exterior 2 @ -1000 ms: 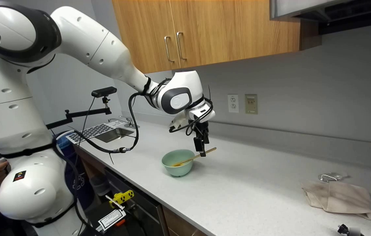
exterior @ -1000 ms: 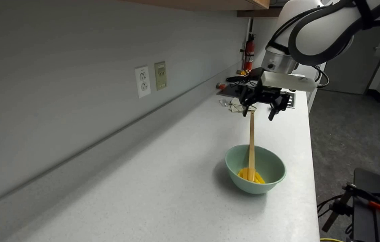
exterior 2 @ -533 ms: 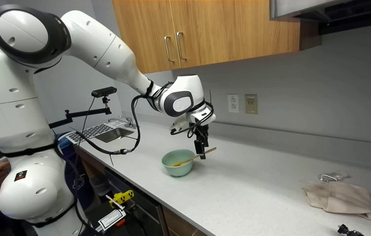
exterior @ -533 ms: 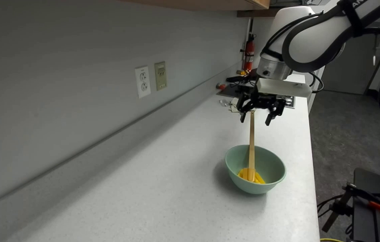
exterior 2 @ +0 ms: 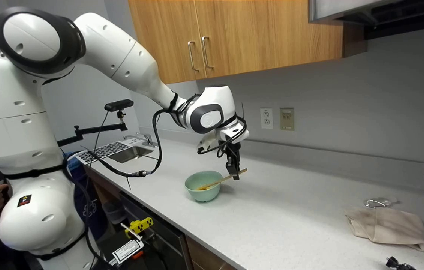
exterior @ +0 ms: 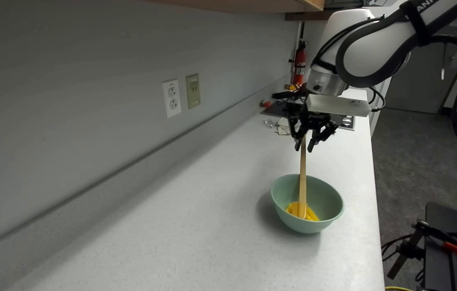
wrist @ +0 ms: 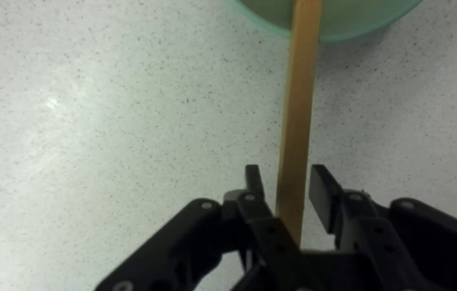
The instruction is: Mix the contents of the bowl with the spatula
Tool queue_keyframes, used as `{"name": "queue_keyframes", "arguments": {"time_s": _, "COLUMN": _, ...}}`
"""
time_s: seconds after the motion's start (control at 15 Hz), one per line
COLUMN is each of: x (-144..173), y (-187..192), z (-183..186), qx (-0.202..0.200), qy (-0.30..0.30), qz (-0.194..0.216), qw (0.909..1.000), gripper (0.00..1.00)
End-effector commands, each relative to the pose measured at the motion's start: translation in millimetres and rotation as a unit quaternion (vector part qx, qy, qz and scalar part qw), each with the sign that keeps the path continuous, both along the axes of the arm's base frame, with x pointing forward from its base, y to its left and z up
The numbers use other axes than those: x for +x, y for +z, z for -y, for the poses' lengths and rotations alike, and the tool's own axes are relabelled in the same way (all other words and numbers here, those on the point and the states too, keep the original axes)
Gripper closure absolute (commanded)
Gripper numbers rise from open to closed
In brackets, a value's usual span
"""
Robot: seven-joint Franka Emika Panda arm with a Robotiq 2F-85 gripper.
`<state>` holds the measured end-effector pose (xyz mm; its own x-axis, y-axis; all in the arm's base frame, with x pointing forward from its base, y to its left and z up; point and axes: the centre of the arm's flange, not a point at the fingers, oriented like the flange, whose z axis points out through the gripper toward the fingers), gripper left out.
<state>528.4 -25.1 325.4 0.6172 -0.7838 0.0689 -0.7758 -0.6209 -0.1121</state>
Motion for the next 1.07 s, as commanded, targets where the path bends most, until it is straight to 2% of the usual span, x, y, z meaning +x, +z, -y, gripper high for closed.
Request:
{"name": "queue_keyframes", "arguments": {"time_s": 0.0, "x": 6, "y": 5, "z": 2, "qx": -0.009, "qy": 0.0, "qz": 0.016, "qw": 0.9998, "gripper": 0.92}}
{"name": "queue_keyframes", "arguments": {"time_s": 0.07, "x": 6, "y": 6, "z": 2, "qx": -0.009, "qy": -0.001, "qz": 0.016, "qw": 0.9998, "gripper": 0.99}}
{"name": "queue_keyframes", "arguments": {"time_s": 0.33, "x": 0, "y": 13, "z": -6, "qx": -0.015, "qy": 0.008, "qz": 0.03, "qw": 0.9994, "gripper": 0.96}}
{"name": "queue_keyframes", "arguments": {"time_s": 0.47, "x": -4, "y": 21, "z": -16, "qx": -0.028, "qy": 0.023, "qz": 0.053, "qw": 0.9979, "gripper": 0.96}}
{"name": "queue_keyframes", "arguments": {"time_s": 1.0, "x": -48, "y": 43, "z": -46, "qx": -0.108, "qy": 0.083, "qz": 0.134, "qw": 0.9815, "gripper": 0.96}}
